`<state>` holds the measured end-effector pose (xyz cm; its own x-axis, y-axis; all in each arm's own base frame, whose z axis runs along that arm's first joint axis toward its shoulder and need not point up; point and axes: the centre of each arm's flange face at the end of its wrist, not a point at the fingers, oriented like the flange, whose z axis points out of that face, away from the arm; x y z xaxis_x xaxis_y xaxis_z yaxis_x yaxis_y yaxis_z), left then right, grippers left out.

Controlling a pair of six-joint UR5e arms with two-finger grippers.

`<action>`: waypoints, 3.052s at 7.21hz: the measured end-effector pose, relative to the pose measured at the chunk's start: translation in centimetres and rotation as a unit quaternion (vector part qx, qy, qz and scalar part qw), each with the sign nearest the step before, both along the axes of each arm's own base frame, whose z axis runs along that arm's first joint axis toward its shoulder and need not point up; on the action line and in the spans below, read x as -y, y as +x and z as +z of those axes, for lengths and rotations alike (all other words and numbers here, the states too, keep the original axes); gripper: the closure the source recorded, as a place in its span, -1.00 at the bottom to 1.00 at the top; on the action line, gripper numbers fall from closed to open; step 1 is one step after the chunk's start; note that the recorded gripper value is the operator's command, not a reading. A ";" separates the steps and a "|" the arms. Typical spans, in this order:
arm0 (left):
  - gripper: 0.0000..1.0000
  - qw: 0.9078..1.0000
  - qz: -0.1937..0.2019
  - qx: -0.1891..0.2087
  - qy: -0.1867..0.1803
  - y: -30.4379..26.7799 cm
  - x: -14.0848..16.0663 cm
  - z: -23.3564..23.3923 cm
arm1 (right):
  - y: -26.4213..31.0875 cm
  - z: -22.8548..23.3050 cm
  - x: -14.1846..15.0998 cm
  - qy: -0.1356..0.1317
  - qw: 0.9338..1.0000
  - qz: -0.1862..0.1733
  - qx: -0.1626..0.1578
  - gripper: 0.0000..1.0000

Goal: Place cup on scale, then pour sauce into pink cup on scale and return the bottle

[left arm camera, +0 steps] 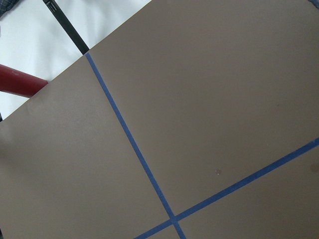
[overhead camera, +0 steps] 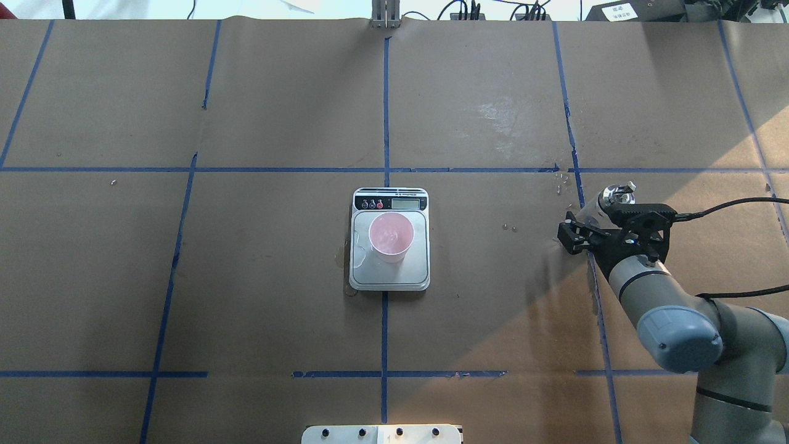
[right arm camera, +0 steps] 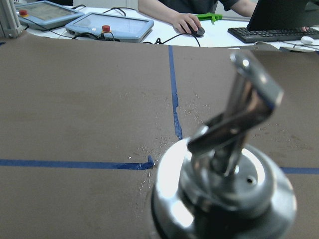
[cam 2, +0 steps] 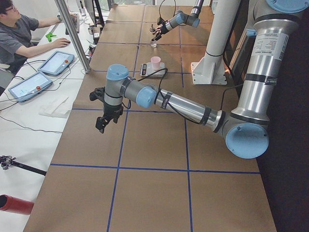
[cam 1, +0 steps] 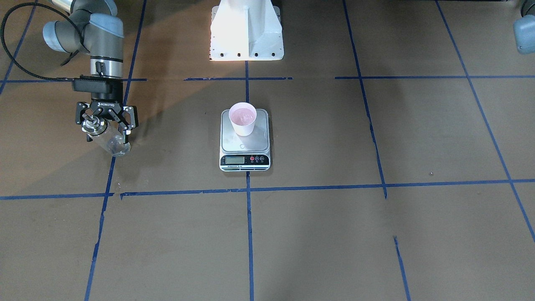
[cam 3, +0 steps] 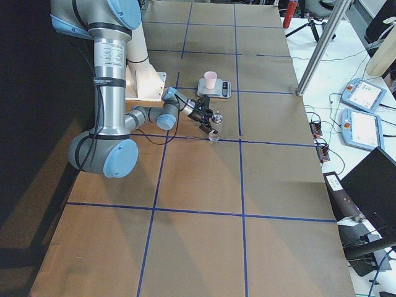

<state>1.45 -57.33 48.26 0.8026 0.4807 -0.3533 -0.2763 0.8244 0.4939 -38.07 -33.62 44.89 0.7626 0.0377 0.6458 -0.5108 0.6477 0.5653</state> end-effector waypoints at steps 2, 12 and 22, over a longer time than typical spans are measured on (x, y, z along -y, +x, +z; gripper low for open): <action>-1.00 1.000 0.000 0.000 0.000 0.0 0.0 0.0 | 3.3 -1.2 -1.3 -0.048 0.998 -0.050 -0.006 -1.00; -1.00 1.000 0.001 -0.008 -0.006 -0.7 -0.4 0.2 | 40.6 9.0 12.7 -0.171 0.904 -0.390 -0.034 -1.00; -1.00 0.987 -0.050 -0.050 -0.142 -10.3 -6.8 15.6 | 44.9 21.9 12.9 -0.246 0.903 -0.352 -0.019 -1.00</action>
<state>-8.87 -50.49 63.84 0.7956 0.2710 -0.5419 -0.1478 0.9542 0.2603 6.85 -46.47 66.80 0.7301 -0.1897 0.6565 0.1391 0.9818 0.1290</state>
